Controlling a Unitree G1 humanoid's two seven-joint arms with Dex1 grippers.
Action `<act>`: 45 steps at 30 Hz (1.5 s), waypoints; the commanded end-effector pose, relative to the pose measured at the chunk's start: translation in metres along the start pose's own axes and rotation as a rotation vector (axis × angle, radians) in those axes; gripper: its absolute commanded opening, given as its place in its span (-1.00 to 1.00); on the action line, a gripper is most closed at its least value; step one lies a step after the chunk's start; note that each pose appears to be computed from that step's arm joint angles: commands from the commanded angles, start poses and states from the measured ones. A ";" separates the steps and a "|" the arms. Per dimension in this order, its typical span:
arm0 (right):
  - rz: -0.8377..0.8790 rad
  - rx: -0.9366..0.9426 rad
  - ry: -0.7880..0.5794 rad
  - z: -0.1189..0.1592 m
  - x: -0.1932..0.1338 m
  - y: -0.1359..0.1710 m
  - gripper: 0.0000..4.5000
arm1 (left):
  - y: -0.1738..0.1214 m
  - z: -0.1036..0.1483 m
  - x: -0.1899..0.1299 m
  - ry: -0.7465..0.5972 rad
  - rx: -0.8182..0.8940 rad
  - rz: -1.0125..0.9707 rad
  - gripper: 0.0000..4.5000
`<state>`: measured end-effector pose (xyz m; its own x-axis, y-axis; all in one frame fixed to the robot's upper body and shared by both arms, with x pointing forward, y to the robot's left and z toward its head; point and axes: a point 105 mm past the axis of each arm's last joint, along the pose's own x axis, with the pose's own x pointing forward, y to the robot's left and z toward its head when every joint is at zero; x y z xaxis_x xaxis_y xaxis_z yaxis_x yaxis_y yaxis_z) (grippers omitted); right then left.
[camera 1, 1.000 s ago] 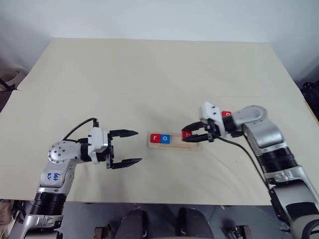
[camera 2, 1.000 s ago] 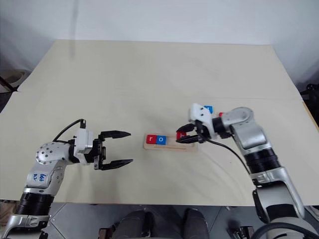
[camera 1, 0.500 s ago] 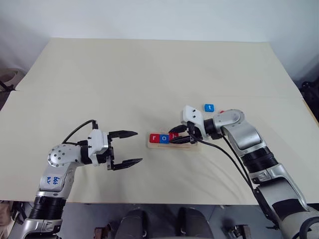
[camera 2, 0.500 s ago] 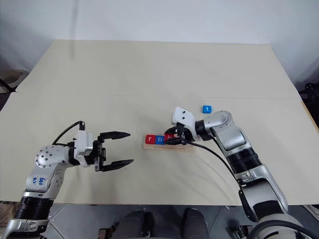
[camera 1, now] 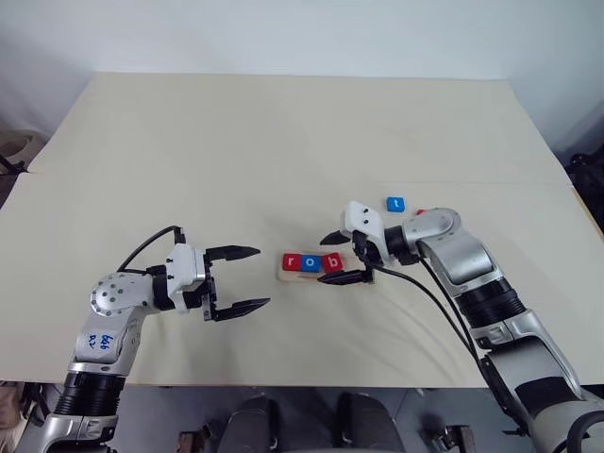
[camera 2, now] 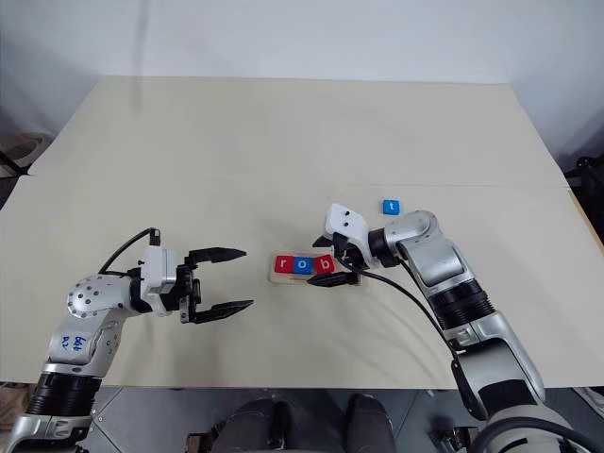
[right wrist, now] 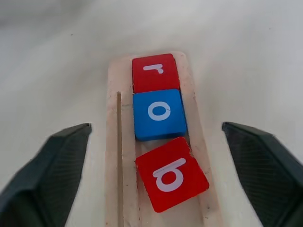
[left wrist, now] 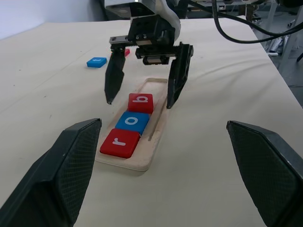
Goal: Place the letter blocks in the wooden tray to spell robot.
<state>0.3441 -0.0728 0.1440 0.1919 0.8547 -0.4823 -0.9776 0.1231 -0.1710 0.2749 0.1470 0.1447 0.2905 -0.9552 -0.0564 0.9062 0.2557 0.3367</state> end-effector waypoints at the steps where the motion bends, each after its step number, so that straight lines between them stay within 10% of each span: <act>1: -0.062 -0.037 -0.041 0.008 -0.032 -0.004 0.98 | 0.001 0.012 0.003 -0.028 0.043 -0.013 1.00; 8: -0.129 0.036 -0.031 -0.015 -0.058 0.003 0.91 | 0.002 0.010 0.005 -0.032 0.035 -0.023 1.00; 21: -0.140 0.026 -0.019 -0.022 -0.033 0.005 -0.96 | 0.003 0.009 0.005 -0.029 0.031 -0.033 1.00; 45: -0.162 0.003 -0.074 0.002 -0.033 -0.008 -0.98 | 0.002 0.006 0.004 -0.033 0.032 -0.010 1.00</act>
<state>0.3392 -0.0985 0.1470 0.2973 0.8502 -0.4344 -0.9530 0.2369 -0.1886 0.2773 0.1408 0.1485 0.2654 -0.9629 -0.0478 0.9059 0.2321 0.3543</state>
